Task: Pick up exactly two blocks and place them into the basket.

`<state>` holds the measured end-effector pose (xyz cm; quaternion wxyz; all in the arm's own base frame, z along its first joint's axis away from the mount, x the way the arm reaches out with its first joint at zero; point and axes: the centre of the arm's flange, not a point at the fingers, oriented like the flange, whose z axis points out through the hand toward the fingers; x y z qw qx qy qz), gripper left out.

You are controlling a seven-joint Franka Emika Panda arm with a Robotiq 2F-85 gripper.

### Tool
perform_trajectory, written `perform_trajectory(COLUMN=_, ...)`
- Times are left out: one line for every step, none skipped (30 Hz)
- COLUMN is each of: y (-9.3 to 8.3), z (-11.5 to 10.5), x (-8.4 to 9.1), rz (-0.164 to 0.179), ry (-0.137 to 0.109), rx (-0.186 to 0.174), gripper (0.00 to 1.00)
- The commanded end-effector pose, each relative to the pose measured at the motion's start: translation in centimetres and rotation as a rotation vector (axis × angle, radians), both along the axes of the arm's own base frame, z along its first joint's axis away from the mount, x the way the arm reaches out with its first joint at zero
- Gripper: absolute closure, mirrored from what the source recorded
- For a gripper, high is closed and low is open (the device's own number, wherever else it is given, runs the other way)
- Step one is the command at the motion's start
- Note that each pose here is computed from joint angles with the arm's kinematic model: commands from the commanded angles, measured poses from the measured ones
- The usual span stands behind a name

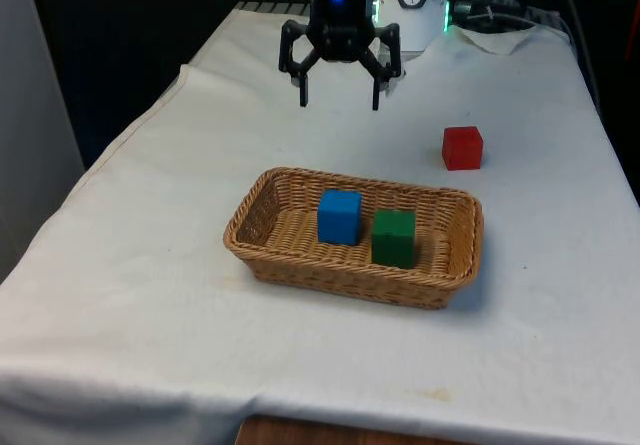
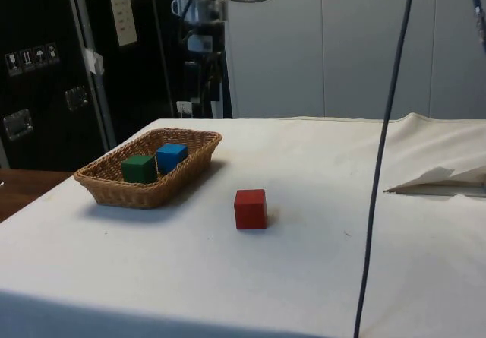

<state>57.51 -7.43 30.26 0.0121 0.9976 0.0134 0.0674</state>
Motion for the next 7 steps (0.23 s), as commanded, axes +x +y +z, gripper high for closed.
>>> perform_trajectory(y=-0.2, z=0.1, x=-0.7, rz=-0.001, ry=-0.009, rx=-0.007, gripper=0.0)
perform_trajectory(y=-0.3, z=0.1, x=-1.0, rz=0.001, ry=-0.01, rx=-0.005, gripper=0.0)
perform_trajectory(y=-0.4, z=0.1, x=-1.4, rz=0.0, ry=-0.012, rx=-0.003, gripper=0.0)
perform_trajectory(y=-0.2, z=0.0, x=-1.0, rz=-0.001, ry=-0.004, rx=0.005, gripper=0.0)
perform_trajectory(y=-0.5, z=0.1, x=-1.7, rz=0.001, ry=-0.014, rx=-0.001, gripper=0.0)
perform_trajectory(y=-0.5, z=0.0, x=-1.9, rz=0.002, ry=-0.015, rx=0.0, gripper=0.0)
perform_trajectory(y=-0.7, z=0.0, x=-2.1, rz=0.0, ry=-0.016, rx=0.003, gripper=0.0)
